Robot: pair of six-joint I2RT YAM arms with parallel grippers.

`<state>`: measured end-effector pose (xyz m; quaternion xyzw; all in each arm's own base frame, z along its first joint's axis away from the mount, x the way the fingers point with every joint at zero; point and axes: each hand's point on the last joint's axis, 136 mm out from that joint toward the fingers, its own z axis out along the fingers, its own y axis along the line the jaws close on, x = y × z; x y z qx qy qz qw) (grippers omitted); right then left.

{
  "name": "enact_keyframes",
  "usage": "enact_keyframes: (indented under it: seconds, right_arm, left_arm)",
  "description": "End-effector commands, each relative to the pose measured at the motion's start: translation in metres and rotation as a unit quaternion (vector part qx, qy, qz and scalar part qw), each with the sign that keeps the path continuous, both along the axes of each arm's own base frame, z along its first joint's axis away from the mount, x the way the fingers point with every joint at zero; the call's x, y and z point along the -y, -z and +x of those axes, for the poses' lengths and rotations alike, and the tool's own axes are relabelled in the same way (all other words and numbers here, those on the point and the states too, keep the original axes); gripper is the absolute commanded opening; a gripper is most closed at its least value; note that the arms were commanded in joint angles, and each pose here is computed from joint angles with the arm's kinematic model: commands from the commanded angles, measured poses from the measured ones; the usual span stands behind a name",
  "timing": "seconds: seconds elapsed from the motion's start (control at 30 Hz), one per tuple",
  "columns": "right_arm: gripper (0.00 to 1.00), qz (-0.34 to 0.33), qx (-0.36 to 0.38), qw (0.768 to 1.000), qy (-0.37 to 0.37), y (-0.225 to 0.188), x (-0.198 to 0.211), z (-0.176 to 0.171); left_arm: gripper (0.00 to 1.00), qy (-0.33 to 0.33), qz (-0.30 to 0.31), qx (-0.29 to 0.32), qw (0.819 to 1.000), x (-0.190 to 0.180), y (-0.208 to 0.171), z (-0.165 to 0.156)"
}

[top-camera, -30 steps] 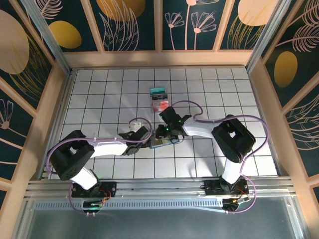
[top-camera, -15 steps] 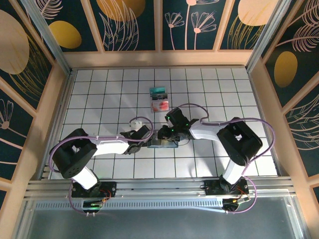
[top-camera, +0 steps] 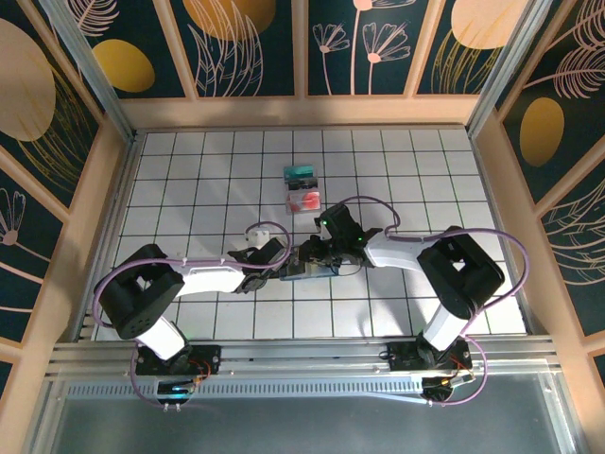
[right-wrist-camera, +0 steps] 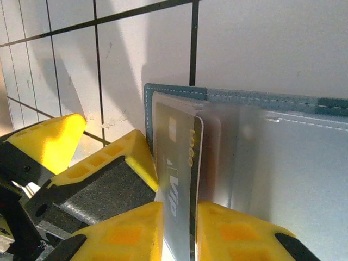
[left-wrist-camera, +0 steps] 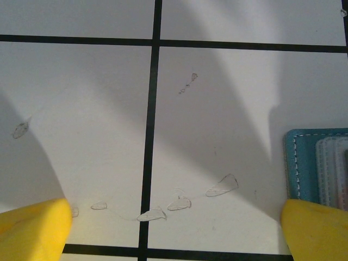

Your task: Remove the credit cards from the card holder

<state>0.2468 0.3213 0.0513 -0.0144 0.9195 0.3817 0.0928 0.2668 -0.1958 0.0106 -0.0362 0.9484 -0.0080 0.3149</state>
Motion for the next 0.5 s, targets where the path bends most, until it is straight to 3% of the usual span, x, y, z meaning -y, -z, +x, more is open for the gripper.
enact_keyframes:
  seconds: [0.0, 0.33, 0.47]
  right_arm:
    - [0.22, 0.042, 0.006, 0.999, -0.005, -0.012, -0.012, 0.004]
    - [0.2, 0.073, 0.006, 0.997, -0.006, -0.016, -0.011, 0.003]
    - [0.24, 0.1, 0.006, 0.995, -0.012, -0.022, -0.014, 0.004]
  left_arm:
    - [0.99, 0.004, 0.051, -0.057, 0.997, -0.024, 0.023, -0.023]
    - [0.99, 0.004, 0.05, -0.06, 0.997, -0.022, 0.024, -0.023]
    - [0.99, 0.002, 0.048, -0.06, 0.997, -0.022, 0.024, -0.023]
